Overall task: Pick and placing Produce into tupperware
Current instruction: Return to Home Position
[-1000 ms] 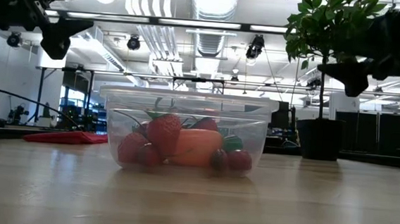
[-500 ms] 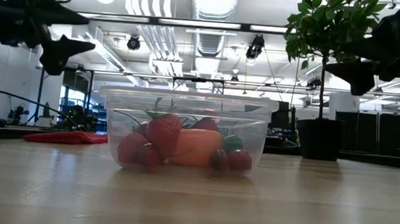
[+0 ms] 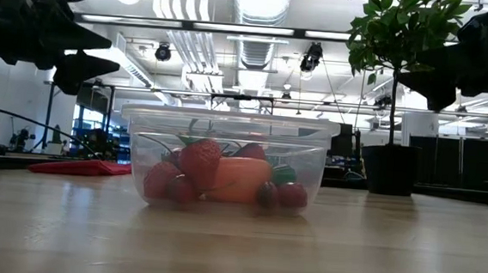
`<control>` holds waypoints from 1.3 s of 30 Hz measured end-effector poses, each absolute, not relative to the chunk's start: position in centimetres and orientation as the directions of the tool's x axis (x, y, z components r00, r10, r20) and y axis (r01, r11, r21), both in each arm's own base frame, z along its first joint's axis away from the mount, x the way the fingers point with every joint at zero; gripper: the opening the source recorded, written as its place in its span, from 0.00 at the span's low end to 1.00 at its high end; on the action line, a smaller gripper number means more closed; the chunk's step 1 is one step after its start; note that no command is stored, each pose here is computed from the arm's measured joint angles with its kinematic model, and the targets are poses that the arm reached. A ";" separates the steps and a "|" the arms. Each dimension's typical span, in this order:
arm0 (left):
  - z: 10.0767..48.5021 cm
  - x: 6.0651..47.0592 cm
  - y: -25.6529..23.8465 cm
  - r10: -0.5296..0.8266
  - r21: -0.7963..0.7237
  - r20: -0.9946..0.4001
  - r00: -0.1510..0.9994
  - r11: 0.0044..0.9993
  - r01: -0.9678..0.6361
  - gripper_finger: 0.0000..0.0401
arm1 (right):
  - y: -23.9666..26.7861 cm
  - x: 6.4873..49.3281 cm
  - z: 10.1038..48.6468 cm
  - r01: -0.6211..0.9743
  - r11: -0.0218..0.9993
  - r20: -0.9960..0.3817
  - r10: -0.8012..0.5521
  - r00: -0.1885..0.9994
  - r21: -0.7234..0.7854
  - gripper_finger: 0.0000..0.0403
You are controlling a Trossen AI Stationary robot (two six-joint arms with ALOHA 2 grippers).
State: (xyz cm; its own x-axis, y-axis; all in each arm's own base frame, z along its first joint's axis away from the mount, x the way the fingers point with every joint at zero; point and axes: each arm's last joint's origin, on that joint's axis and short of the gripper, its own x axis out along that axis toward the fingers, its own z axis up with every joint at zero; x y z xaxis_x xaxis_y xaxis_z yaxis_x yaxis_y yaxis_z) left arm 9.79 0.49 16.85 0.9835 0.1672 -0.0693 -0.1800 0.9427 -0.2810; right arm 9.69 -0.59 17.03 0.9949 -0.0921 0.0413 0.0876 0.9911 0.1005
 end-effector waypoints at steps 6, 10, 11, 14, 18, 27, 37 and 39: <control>16.7 9.9 0.5 0.177 -0.235 -0.081 0.981 0.953 -0.192 0.59 | -0.6 9.7 17.0 0.086 0.987 0.042 -0.093 0.995 0.137 0.72; 16.7 9.9 0.5 0.178 -0.234 -0.091 0.980 0.953 -0.194 0.59 | -0.6 9.7 17.0 0.083 0.976 0.041 -0.093 0.995 0.201 0.72; 16.6 10.0 0.5 0.179 -0.234 -0.091 0.980 0.952 -0.196 0.59 | -0.6 9.7 17.0 0.082 0.973 0.040 -0.093 0.995 0.215 0.72; 16.6 10.0 0.5 0.184 -0.234 -0.089 0.979 0.951 -0.200 0.59 | -0.6 9.7 17.0 0.081 0.969 0.040 -0.093 0.995 0.234 0.72; 16.6 10.1 0.5 0.185 -0.234 -0.087 0.979 0.951 -0.200 0.59 | -0.6 9.7 17.0 0.081 0.970 0.041 -0.093 0.995 0.231 0.72; 16.5 10.3 0.5 0.183 -0.232 -0.101 0.978 0.952 -0.202 0.59 | -0.6 9.8 17.0 0.083 0.970 0.032 -0.093 0.995 0.228 0.72; 16.2 10.5 0.5 0.180 -0.225 -0.133 0.975 0.952 -0.207 0.59 | -0.6 9.8 16.9 0.083 0.970 0.030 -0.093 0.995 0.228 0.72; 16.2 10.6 0.5 0.180 -0.224 -0.139 0.974 0.952 -0.208 0.59 | -0.6 9.8 16.9 0.083 0.970 0.031 -0.093 0.995 0.228 0.72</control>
